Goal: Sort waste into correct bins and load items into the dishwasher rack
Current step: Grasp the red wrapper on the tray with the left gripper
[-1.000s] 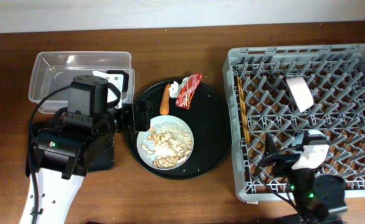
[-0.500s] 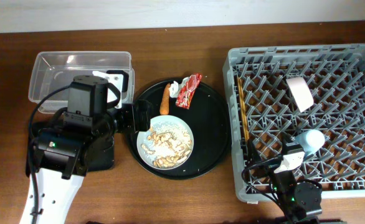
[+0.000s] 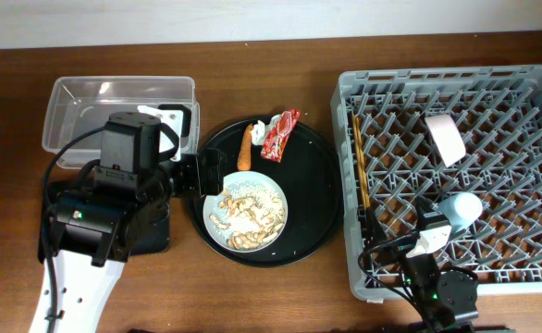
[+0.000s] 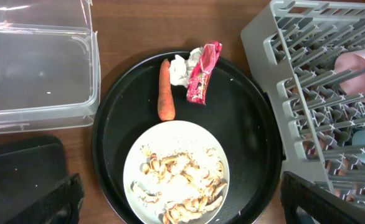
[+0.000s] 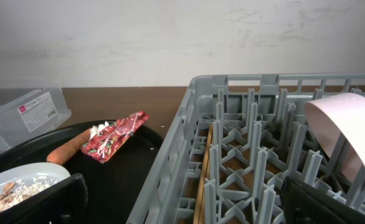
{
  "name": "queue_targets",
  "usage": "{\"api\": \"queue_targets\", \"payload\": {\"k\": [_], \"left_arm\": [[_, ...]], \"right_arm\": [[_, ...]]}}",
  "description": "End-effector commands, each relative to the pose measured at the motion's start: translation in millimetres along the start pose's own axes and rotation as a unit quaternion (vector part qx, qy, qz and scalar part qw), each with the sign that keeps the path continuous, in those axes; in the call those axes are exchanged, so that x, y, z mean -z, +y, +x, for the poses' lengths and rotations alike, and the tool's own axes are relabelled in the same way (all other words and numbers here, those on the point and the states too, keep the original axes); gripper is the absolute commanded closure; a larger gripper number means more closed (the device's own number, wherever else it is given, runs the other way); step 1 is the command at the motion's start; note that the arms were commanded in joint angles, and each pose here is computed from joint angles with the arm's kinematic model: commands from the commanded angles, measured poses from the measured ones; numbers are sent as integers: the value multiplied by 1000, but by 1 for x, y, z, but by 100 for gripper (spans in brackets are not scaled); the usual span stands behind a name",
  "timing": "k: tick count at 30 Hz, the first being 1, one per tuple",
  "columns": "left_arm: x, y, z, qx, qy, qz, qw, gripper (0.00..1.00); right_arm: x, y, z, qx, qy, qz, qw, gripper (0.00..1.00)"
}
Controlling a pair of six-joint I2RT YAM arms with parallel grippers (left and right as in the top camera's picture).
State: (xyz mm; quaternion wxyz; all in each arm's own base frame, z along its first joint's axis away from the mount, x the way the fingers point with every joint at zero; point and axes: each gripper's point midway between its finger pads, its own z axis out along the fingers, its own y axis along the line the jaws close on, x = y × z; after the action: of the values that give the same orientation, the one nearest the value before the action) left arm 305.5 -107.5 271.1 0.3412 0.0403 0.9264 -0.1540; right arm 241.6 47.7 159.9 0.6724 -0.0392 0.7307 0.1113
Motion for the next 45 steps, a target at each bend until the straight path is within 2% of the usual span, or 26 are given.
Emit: {"api": "queue_targets", "payload": {"k": [1,4,8,11,16,20,24,27,29,31,35,45], "left_arm": [[4,-1,-4,4,-8,-1,1000,1],[4,-5,-7,3,-14,9,1000,1],[6,-15,-31,16,-61,34,997,1],[7,-28,-31,19,-56,71,996,1],[-5,-32,-37,16,-58,77,995,1],[-52,-42,-27,-1,-14,64,998,1],[-114,-35,1,-23,49,-7,999,2],[-143,-24,11,-26,70,-38,996,10],[-167,-20,22,-26,91,-45,994,26],[-190,-20,31,-29,104,-47,993,28],[-234,-36,41,-58,101,-29,993,36],[-285,-47,56,-78,88,-20,993,37]], "right_arm": [[0,0,1,-3,-3,-3,1000,2],[0,0,1,-3,-3,-3,1000,2],[0,0,1,-3,-3,-3,1000,2],[0,0,1,-3,-3,-3,1000,2],[0,0,1,-3,-3,-3,1000,2],[0,0,1,-3,-3,-3,1000,2],[0,0,1,-3,-3,-3,1000,2],[0,0,1,-3,-3,-3,1000,2],[0,0,1,-3,-3,-3,1000,2],[0,0,1,-3,-3,-3,1000,2],[0,0,1,-3,-3,-3,1000,2],[0,0,1,-3,-3,-3,1000,2]]}}
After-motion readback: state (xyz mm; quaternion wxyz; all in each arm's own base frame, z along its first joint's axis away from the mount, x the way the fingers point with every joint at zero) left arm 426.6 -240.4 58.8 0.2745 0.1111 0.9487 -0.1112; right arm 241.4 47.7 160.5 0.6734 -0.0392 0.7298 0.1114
